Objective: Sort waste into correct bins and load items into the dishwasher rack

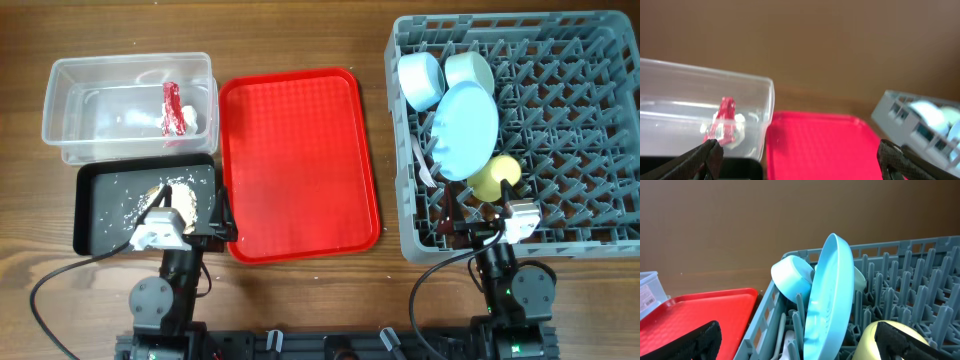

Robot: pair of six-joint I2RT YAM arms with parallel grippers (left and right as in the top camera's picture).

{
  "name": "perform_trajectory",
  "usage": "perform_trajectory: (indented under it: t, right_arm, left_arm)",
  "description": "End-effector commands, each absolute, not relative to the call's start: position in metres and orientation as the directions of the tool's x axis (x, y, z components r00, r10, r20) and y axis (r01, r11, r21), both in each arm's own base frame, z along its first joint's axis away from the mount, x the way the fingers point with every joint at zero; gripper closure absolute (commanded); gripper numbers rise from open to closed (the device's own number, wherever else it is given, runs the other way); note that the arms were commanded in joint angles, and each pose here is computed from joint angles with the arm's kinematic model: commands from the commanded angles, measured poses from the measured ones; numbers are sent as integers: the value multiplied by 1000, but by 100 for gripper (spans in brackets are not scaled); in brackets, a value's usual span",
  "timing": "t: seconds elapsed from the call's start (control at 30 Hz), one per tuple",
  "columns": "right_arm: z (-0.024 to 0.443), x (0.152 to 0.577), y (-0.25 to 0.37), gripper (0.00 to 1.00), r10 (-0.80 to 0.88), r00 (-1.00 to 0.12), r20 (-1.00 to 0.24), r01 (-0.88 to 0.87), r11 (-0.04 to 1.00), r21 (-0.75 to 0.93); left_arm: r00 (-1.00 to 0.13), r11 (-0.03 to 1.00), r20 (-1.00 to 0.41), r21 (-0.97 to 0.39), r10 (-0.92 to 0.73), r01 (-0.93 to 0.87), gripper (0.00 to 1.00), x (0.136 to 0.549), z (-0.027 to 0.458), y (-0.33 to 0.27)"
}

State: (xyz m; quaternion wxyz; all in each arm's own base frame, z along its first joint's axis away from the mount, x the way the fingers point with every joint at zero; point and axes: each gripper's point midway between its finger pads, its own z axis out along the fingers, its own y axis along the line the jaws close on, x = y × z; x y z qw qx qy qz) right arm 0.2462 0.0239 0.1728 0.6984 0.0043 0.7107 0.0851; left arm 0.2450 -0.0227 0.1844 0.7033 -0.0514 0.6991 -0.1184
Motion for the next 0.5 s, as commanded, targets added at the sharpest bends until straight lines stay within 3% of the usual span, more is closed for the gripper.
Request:
perform_trajectory:
  t: [0.0,0.47]
  right_arm:
    - [174,246,26,0,132,-20,-991,-126,983,133]
    - [174,246,26,0,132,-20,-991,-126,983,133]
  left_arm:
    - [-90,979,-988,-136,-124,149,0,244,158,-32]
    - [-85,981,-989,-133,-122,143,0,244,159,-30]
